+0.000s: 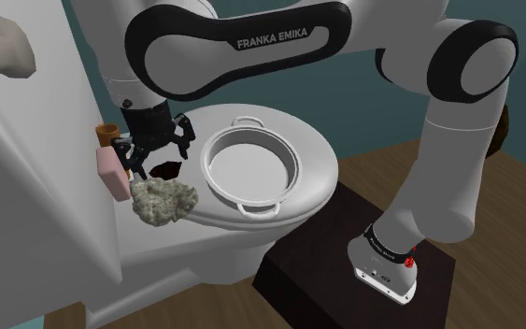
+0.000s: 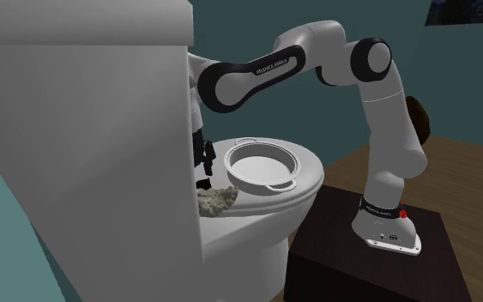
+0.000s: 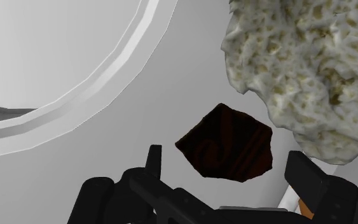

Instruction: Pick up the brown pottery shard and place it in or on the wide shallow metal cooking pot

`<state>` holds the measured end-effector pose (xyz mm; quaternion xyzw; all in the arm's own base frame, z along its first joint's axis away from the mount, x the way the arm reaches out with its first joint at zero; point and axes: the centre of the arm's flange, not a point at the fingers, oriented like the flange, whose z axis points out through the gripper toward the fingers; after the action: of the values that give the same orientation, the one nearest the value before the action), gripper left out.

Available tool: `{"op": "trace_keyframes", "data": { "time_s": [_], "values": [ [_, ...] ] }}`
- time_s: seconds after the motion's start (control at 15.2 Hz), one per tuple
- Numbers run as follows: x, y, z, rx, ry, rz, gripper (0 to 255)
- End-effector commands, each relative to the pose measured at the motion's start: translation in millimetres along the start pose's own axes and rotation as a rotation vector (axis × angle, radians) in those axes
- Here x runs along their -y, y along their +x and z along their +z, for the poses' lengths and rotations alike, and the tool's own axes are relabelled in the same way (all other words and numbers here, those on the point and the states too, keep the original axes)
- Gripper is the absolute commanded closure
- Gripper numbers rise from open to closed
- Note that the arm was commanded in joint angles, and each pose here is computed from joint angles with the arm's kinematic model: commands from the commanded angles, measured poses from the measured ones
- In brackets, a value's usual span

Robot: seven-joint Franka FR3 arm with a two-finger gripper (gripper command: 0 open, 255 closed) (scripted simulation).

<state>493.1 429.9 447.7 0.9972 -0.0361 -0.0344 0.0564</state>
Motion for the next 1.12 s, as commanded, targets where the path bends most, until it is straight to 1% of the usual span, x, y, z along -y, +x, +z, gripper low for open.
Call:
{"op": "trace_keyframes", "data": {
  "time_s": [0.0, 0.59, 1.06],
  "values": [
    [0, 0, 0, 0.0, 0.0, 0.0, 255],
    [0, 0, 0, 0.0, 0.0, 0.0, 255],
    [-4, -2, -37, 0.0, 0.0, 0.0, 255]
  ]
}}
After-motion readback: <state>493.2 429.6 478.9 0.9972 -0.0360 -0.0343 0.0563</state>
